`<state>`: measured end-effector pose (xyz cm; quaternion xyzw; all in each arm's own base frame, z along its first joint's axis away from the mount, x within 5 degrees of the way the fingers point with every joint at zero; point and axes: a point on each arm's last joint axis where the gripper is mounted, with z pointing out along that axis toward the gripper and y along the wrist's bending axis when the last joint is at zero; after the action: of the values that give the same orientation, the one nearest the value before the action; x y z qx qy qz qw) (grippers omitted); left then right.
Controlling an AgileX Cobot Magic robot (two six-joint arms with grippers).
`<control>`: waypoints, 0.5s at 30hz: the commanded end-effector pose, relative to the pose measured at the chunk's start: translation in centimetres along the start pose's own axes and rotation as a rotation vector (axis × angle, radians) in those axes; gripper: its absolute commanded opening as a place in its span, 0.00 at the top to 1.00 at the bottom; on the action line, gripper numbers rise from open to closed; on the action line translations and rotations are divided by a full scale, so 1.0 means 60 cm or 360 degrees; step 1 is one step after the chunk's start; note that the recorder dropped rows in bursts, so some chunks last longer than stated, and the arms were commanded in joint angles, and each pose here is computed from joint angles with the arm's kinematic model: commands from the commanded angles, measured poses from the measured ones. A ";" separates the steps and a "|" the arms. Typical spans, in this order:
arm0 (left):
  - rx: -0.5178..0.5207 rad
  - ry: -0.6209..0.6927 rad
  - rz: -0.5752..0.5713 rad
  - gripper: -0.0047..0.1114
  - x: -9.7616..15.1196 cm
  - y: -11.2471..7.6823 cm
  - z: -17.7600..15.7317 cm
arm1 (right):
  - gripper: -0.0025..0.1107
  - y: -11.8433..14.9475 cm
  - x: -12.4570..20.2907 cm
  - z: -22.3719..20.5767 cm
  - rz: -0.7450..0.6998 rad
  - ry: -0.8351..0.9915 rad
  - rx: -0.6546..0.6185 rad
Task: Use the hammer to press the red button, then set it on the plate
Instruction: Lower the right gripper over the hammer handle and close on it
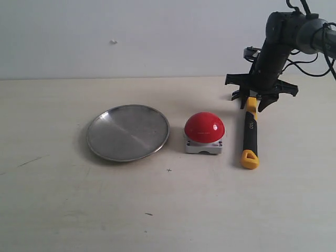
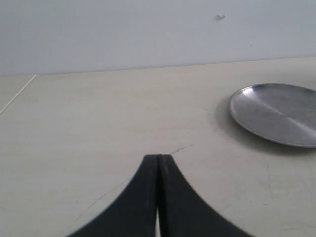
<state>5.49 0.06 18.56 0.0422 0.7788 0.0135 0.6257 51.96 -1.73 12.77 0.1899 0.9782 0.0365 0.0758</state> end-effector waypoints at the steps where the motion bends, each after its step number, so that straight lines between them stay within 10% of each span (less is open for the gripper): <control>1: -0.0002 -0.0014 -0.0011 0.96 -0.001 0.000 -0.001 | 0.55 0.000 -0.008 0.006 0.0026 -0.0063 -0.0009; 15: -0.0002 -0.0014 -0.0011 0.96 -0.001 0.000 -0.001 | 0.57 -0.007 -0.015 0.007 0.0064 -0.0138 0.0068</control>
<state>5.49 0.06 18.56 0.0422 0.7788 0.0135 0.6257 52.58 -2.15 12.01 0.2127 0.9713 0.0213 0.1043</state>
